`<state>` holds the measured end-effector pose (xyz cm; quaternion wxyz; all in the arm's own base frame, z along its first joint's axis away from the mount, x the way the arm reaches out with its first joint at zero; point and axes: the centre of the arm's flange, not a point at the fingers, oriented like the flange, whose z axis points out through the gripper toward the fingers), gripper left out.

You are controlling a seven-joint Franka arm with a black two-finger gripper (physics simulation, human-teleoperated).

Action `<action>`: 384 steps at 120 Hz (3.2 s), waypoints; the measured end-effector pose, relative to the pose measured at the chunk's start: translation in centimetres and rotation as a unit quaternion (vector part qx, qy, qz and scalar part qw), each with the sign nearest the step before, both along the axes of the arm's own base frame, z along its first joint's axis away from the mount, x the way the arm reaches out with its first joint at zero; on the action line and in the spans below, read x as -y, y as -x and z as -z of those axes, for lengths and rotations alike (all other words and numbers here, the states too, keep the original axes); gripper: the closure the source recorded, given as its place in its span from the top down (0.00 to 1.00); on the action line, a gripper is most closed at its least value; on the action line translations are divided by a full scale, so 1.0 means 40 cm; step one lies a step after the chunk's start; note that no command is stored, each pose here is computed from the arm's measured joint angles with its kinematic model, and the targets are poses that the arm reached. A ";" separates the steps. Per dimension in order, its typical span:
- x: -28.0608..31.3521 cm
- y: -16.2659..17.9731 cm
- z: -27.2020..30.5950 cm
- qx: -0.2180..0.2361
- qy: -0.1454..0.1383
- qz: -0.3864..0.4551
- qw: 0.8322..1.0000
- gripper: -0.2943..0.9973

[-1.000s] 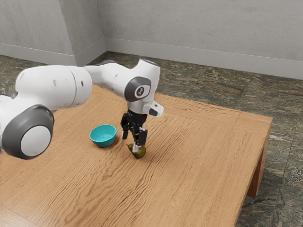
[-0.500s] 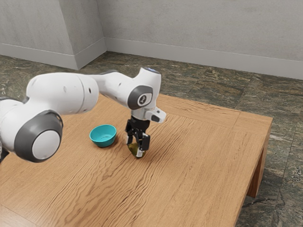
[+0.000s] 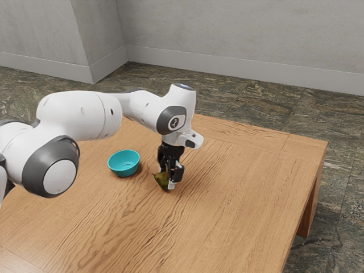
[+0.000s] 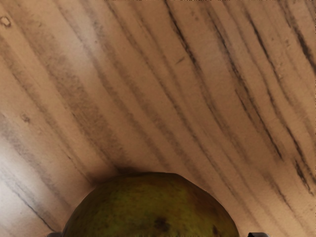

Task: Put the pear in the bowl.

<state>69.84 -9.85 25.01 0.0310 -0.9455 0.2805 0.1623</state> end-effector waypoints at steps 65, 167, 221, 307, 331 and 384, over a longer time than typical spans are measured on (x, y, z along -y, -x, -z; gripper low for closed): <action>0.000 -0.001 -0.050 0.008 -0.006 0.007 1.000 0.36; -0.339 0.009 -0.271 0.027 -0.051 -0.073 0.996 0.27; -0.441 0.025 -0.241 0.009 -0.054 -0.089 0.995 0.27; -0.453 0.029 -0.211 -0.006 -0.036 -0.082 0.996 0.70; -0.448 0.029 -0.238 0.000 -0.033 -0.078 0.996 0.75; -0.163 0.244 -0.827 0.141 0.045 -0.051 0.988 0.77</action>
